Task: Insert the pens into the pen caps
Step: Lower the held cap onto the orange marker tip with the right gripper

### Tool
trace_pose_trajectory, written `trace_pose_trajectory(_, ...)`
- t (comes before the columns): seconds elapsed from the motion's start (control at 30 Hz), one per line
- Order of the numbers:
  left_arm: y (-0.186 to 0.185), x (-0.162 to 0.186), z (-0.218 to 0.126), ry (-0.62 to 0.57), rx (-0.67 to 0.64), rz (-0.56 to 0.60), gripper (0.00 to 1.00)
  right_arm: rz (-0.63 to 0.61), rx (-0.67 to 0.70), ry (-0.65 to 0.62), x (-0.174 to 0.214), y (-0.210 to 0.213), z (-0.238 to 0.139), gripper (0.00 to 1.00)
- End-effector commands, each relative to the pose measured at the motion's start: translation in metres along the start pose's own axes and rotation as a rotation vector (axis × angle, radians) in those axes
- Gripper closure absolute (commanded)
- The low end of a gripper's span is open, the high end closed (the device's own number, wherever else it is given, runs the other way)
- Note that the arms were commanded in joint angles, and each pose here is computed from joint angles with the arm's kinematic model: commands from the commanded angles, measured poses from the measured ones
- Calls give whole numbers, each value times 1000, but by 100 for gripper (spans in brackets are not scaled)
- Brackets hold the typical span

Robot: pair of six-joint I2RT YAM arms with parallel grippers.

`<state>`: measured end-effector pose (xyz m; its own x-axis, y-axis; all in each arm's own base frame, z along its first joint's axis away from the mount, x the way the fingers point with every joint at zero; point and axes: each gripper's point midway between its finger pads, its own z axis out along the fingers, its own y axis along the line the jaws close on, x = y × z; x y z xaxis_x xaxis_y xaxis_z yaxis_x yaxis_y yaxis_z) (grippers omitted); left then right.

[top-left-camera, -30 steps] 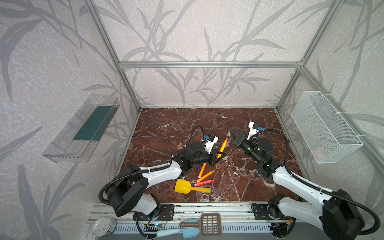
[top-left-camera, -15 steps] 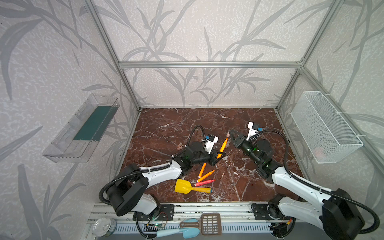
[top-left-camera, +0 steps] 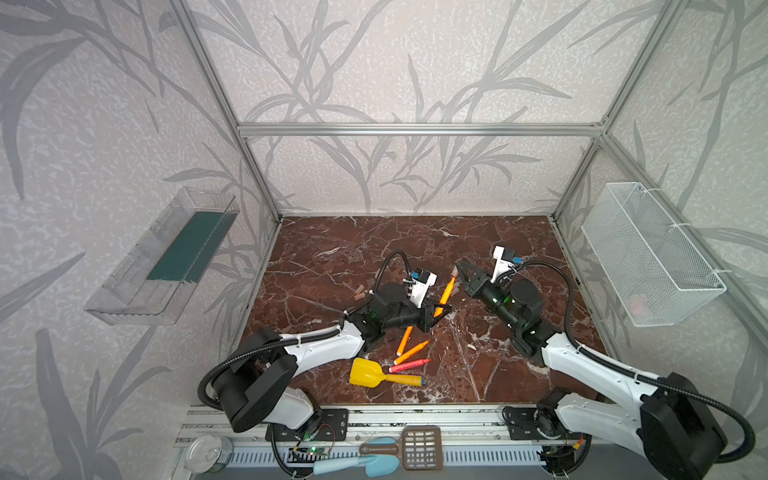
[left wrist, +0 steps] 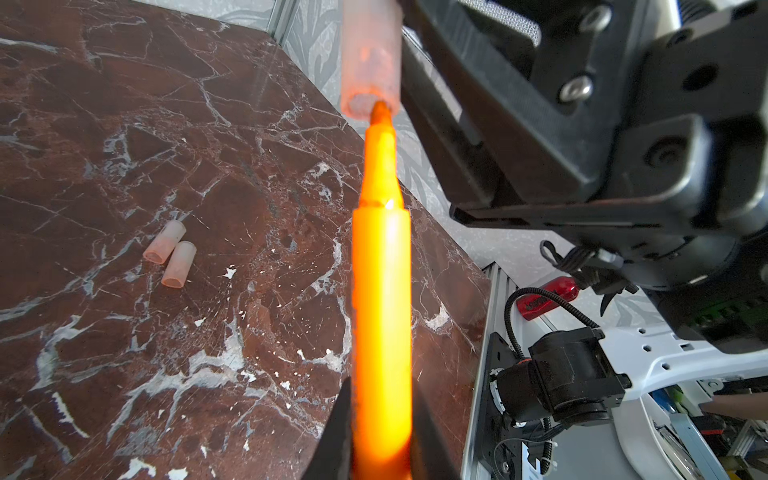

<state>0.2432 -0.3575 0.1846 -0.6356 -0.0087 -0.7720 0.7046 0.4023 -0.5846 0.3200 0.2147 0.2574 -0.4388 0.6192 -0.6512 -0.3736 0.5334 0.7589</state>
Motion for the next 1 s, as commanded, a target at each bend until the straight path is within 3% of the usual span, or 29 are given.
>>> trace_pose_trajectory(0.0, -8, -14, 2, -35, 18, 16, 100, 0, -17, -29, -4, 4, -4, 100)
trace_pose_trajectory(0.3, -4, -13, 5, -32, 3, 15, 100, 15, -37, -12, 2, 7, -11, 100)
trace_pose_trajectory(0.9, -27, -51, -2, -95, 20, 105, 100, 37, -106, 60, 30, 25, -19, 100)
trace_pose_trajectory(0.97, -27, -52, -4, -102, 18, 107, 100, 38, -101, 50, 28, 24, -20, 92)
